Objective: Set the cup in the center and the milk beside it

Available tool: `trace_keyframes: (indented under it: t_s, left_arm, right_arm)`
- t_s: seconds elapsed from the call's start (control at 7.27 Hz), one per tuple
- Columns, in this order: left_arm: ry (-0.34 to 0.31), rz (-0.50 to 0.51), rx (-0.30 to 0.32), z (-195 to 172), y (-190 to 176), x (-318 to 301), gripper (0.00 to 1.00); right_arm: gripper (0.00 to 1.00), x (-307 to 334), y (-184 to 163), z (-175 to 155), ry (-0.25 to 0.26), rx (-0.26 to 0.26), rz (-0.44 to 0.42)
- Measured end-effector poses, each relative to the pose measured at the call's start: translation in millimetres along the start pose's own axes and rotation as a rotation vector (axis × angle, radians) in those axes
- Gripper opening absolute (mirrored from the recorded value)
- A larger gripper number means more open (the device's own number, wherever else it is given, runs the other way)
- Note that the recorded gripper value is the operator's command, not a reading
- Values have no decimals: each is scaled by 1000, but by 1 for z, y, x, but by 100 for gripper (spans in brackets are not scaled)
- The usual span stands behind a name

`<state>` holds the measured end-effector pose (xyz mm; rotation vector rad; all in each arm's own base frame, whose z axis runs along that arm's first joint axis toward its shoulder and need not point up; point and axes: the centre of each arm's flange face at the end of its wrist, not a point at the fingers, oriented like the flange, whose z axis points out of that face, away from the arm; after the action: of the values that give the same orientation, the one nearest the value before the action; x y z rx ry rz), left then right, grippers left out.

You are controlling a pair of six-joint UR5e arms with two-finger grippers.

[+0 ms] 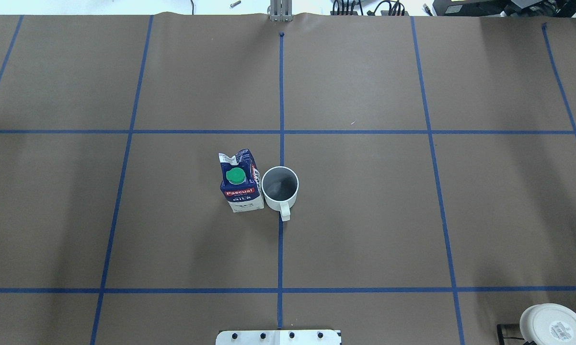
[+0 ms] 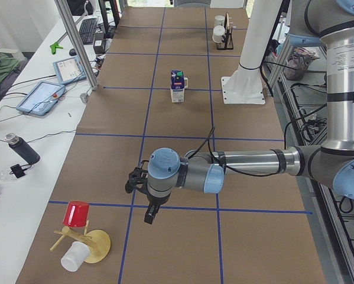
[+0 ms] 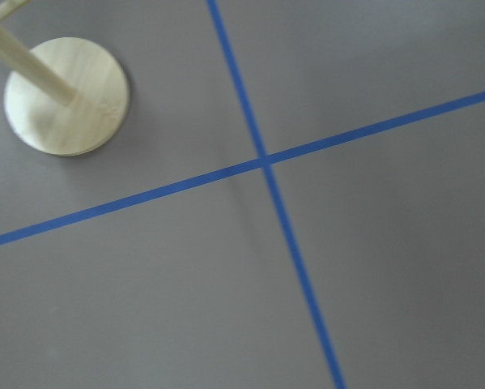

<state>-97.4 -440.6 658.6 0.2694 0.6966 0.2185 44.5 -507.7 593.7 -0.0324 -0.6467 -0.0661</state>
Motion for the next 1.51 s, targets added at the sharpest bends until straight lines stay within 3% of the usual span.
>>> trace_keyframes:
  t_s: [0.55,1.51]
  left_arm:
    - [2,-32,-55,-12,-3,12,99]
    - [3,-31,-57,-13,0,13,99]
  right_arm:
    - [100,0,1,0,0,-1,-1]
    - [100,-12,-1,8,4,-5,-33]
